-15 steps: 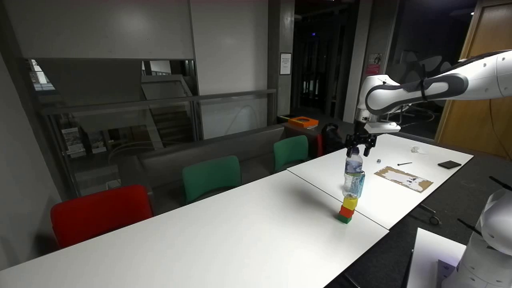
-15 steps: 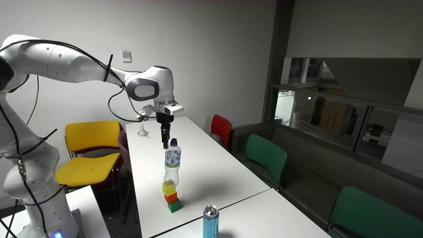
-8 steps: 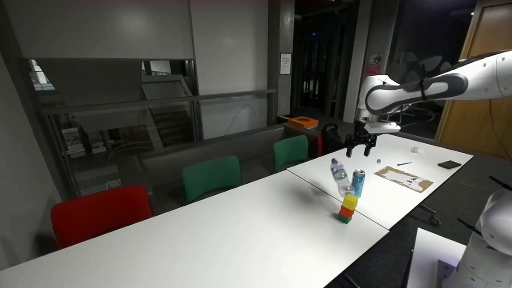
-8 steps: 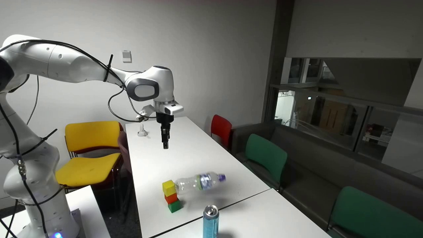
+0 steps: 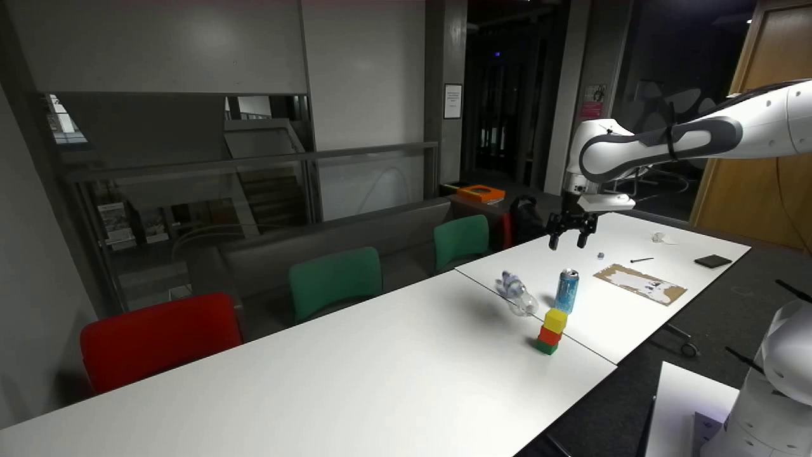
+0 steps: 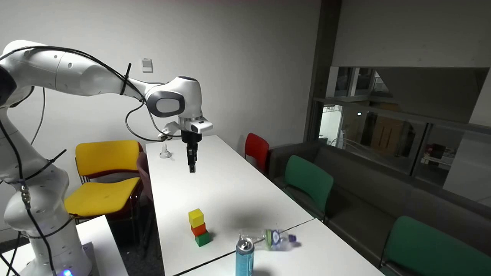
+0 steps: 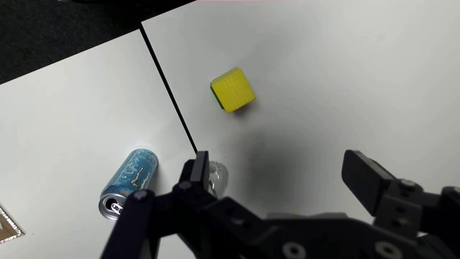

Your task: Put the bottle on the built tower

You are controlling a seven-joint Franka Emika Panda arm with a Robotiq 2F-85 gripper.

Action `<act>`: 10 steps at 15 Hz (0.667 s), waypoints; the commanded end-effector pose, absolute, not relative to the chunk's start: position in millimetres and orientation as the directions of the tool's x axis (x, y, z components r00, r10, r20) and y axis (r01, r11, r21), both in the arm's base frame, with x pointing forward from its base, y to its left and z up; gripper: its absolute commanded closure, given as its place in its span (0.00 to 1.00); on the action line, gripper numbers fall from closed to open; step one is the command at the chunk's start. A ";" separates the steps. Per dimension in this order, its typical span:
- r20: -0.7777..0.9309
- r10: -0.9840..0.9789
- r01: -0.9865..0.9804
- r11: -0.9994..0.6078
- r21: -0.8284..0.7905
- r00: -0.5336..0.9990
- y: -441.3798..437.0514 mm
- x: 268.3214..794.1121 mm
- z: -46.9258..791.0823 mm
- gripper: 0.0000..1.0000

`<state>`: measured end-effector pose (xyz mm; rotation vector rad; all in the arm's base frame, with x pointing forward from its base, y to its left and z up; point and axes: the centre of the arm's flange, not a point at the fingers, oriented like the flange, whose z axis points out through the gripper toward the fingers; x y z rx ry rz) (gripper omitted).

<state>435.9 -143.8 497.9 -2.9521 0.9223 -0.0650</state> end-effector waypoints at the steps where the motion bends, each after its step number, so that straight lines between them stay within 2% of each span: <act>1: 0.037 -0.566 -0.562 -0.823 -0.079 0.824 -150.3 438.5 503.3 0.00; 10: 0.207 -0.555 -0.543 -0.832 -0.114 0.806 -137.7 400.0 535.3 0.00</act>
